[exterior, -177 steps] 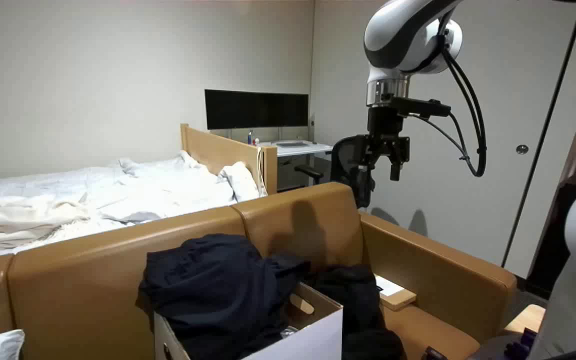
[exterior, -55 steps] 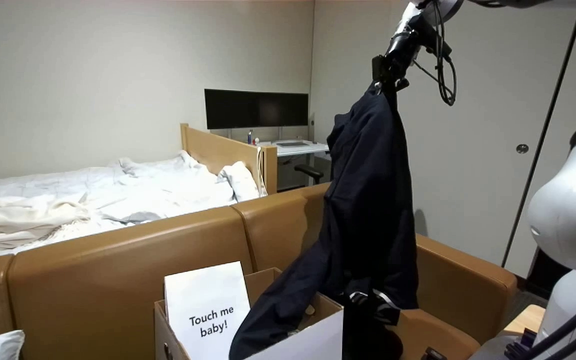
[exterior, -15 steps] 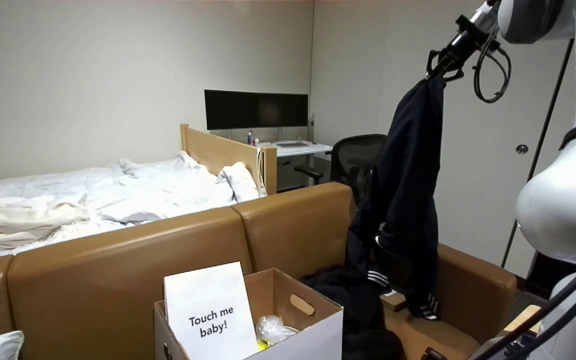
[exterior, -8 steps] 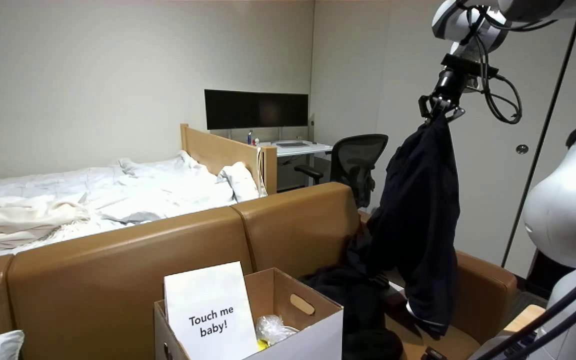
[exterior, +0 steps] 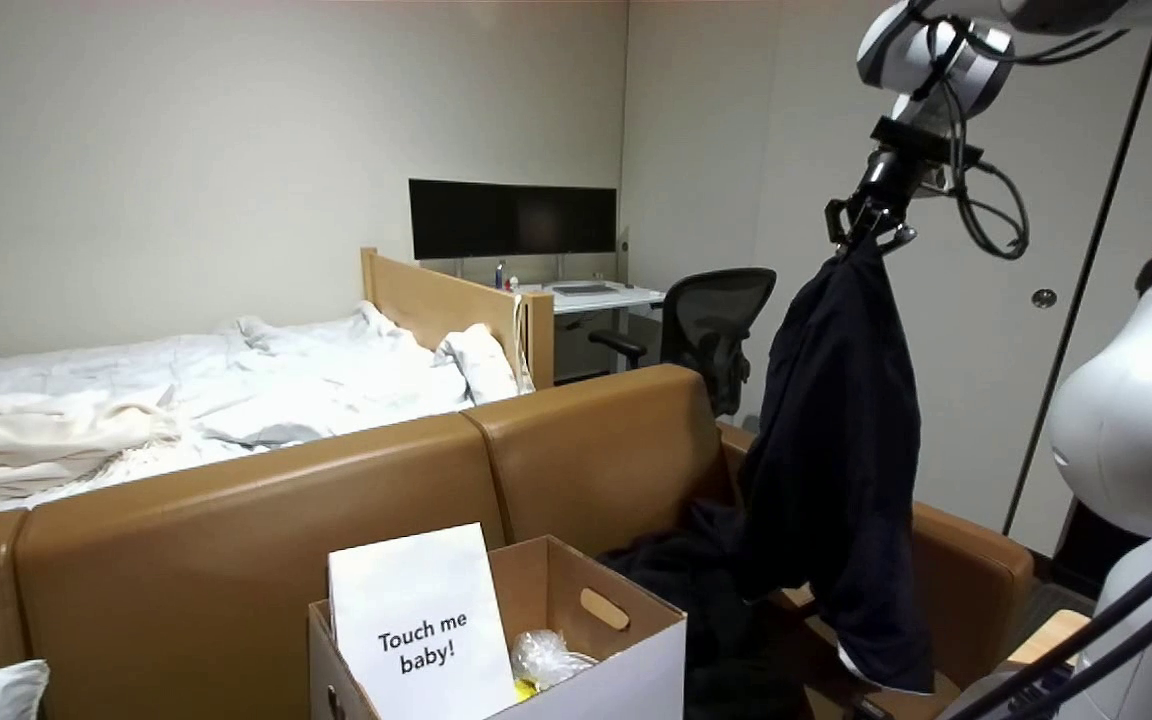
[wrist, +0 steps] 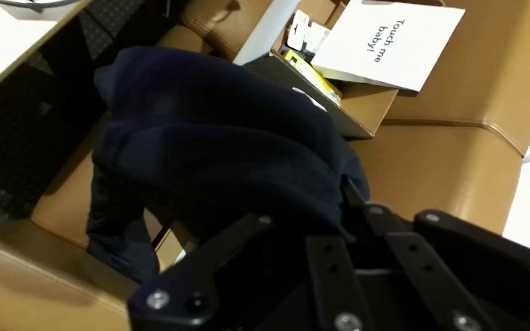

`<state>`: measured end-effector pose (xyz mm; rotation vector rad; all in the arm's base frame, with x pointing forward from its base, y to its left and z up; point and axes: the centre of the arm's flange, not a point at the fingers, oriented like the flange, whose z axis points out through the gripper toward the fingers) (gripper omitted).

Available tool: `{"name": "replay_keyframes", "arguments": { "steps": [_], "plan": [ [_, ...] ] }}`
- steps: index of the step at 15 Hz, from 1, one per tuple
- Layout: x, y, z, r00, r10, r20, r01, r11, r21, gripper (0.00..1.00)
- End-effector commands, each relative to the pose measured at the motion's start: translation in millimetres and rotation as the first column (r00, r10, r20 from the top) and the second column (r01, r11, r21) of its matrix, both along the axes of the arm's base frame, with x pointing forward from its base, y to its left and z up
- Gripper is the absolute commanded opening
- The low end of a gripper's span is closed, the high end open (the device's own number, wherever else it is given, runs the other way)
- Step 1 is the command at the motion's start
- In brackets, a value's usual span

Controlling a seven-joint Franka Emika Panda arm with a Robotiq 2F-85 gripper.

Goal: Remove the black jersey and white paper bag out of the box

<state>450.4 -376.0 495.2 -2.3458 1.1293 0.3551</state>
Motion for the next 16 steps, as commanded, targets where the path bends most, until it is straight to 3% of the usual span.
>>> {"name": "replay_keyframes", "arguments": {
  "steps": [1, 5, 7, 10, 13, 14, 16],
  "plan": [
    [60, -3, -80, 0.990, -0.138, -0.004, 0.138, 0.990, 0.032, 0.03],
    [110, -2, -200, 0.968, -0.250, 0.008, 0.249, 0.957, -0.148, 0.03],
    [125, 7, -263, 0.964, -0.255, -0.073, 0.238, 0.953, -0.190, 0.03],
    [104, 62, -349, 0.959, -0.124, -0.256, 0.090, 0.986, -0.139, 0.03],
    [98, 88, -392, 0.910, -0.025, -0.414, -0.012, 0.996, -0.086, 0.04],
    [96, 94, -398, 0.889, -0.005, -0.458, -0.027, 0.998, -0.063, 0.36],
    [95, 95, -391, 0.873, -0.010, -0.487, -0.017, 0.999, -0.051, 0.43]
  ]
}}
